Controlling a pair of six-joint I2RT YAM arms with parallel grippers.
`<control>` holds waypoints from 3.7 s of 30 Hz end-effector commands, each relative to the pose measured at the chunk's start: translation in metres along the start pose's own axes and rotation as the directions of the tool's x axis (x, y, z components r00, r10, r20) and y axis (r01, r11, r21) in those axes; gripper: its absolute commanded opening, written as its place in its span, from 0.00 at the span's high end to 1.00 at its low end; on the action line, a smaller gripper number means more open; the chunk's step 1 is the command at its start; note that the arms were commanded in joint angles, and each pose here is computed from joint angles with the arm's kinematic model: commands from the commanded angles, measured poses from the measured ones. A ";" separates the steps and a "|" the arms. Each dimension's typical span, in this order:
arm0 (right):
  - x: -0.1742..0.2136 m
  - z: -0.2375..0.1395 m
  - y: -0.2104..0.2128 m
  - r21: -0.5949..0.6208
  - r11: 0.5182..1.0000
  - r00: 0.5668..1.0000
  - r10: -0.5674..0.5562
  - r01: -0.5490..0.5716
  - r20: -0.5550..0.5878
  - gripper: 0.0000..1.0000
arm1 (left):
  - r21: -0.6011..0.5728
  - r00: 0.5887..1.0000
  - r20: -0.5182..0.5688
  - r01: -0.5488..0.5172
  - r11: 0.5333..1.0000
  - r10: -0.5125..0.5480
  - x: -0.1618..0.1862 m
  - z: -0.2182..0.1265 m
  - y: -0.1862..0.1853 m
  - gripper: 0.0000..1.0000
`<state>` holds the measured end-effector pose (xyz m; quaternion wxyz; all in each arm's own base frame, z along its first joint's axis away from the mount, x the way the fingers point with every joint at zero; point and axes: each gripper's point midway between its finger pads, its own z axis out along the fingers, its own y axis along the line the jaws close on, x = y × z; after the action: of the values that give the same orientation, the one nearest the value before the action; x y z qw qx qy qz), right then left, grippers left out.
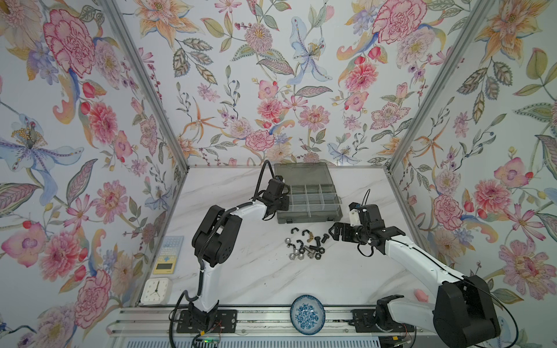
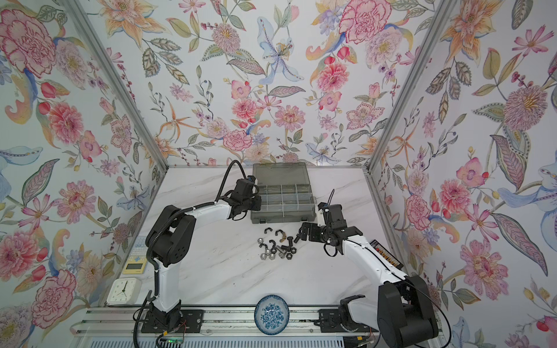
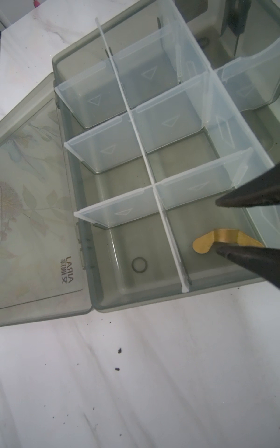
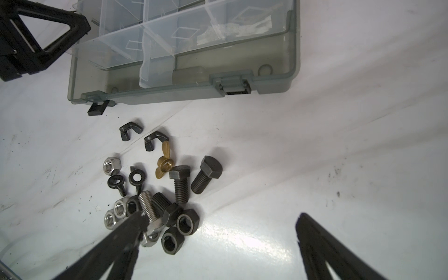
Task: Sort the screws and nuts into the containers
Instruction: 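Open the left gripper to drop the wing nut into the compartment, then return the left gripper to the pile and grasp another brass wing nut, then lift the second brass wing nut over the same box compartment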
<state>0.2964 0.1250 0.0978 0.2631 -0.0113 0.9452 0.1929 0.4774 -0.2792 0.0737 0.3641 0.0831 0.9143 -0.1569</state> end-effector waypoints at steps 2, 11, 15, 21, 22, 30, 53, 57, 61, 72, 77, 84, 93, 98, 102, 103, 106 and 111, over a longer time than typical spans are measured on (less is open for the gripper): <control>0.007 -0.002 0.000 0.004 1.000 1.000 0.004 -0.004 -0.010 0.01 | 0.004 0.997 0.075 0.011 1.000 -0.011 -0.027 -0.013 -0.001 0.56; 0.009 -0.004 -0.002 0.016 1.000 1.000 0.004 -0.004 0.000 0.01 | 0.067 0.992 0.125 -0.023 0.997 0.015 -0.038 -0.059 -0.035 0.49; 0.009 -0.005 -0.004 0.025 1.000 1.000 0.004 -0.004 0.008 0.01 | 0.100 0.995 0.098 -0.037 0.994 0.028 -0.013 -0.078 -0.058 0.46; 0.011 -0.006 -0.004 0.018 1.000 1.000 -0.006 0.006 0.004 0.01 | 0.148 1.000 0.024 -0.019 0.989 0.016 0.050 -0.088 -0.099 0.41; 0.011 -0.005 -0.004 0.014 1.000 1.000 -0.008 0.008 0.002 0.01 | 0.152 1.000 0.013 -0.011 0.988 0.009 0.058 -0.088 -0.103 0.41; 0.012 -0.004 -0.001 -0.002 1.000 1.000 -0.015 0.015 -0.010 0.01 | 0.222 0.998 -0.044 0.062 0.973 -0.054 0.100 -0.082 -0.133 0.41; 0.018 -0.007 -0.009 0.011 1.000 1.000 0.007 -0.007 -0.003 0.01 | 0.254 0.984 -0.176 0.066 0.965 -0.021 0.146 -0.043 -0.159 0.63; 0.019 -0.006 -0.010 0.013 1.000 1.000 0.008 -0.008 -0.007 0.01 | 0.253 0.983 -0.182 0.064 0.965 -0.018 0.148 -0.040 -0.159 0.64; 0.019 -0.006 -0.012 0.016 1.000 1.000 0.010 -0.010 -0.006 0.01 | 0.246 0.982 -0.187 0.053 0.968 -0.006 0.150 -0.036 -0.160 0.64; 0.019 -0.006 -0.015 0.020 1.000 1.000 0.016 -0.016 -0.006 0.01 | 0.236 0.981 -0.194 0.038 0.971 0.008 0.149 -0.031 -0.160 0.64; 0.020 -0.006 -0.017 0.024 1.000 1.000 0.018 -0.017 -0.008 0.01 | 0.220 0.981 -0.192 0.038 0.975 0.006 0.149 -0.032 -0.156 0.64; 0.021 -0.005 -0.017 0.023 1.000 1.000 0.020 -0.020 -0.008 0.01 | 0.217 0.978 -0.207 0.037 0.975 0.009 0.155 -0.031 -0.154 0.67; 0.022 -0.005 -0.019 0.025 0.999 1.000 0.024 -0.023 -0.012 0.01 | 0.192 0.974 -0.224 0.032 0.981 0.012 0.162 -0.026 -0.147 0.71; 0.022 -0.005 -0.019 0.025 0.999 1.000 0.026 -0.025 -0.013 0.01 | 0.173 0.973 -0.232 0.022 0.985 0.019 0.167 -0.024 -0.143 0.73; 0.022 -0.005 -0.019 0.025 0.999 1.000 0.026 -0.026 -0.012 0.01 | 0.147 0.971 -0.237 0.009 0.989 0.026 0.170 -0.021 -0.137 0.76; 0.023 -0.004 -0.019 0.027 0.999 1.000 0.028 -0.027 -0.015 0.01 | 0.143 0.971 -0.238 0.008 0.990 0.027 0.170 -0.021 -0.136 0.76; 0.022 -0.005 -0.019 0.024 0.999 1.000 0.027 -0.026 -0.012 0.01 | 0.137 0.970 -0.242 0.002 0.991 0.031 0.173 -0.020 -0.135 0.78; 0.022 -0.005 -0.018 0.024 0.999 0.999 0.030 -0.029 -0.011 0.01 | 0.133 0.969 -0.244 0.003 0.991 0.030 0.175 -0.017 -0.133 0.86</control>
<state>0.2813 0.1096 0.0874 0.2614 0.0043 0.9470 0.1864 0.3140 -0.4061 0.0255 0.2699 0.1244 0.9218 -0.2488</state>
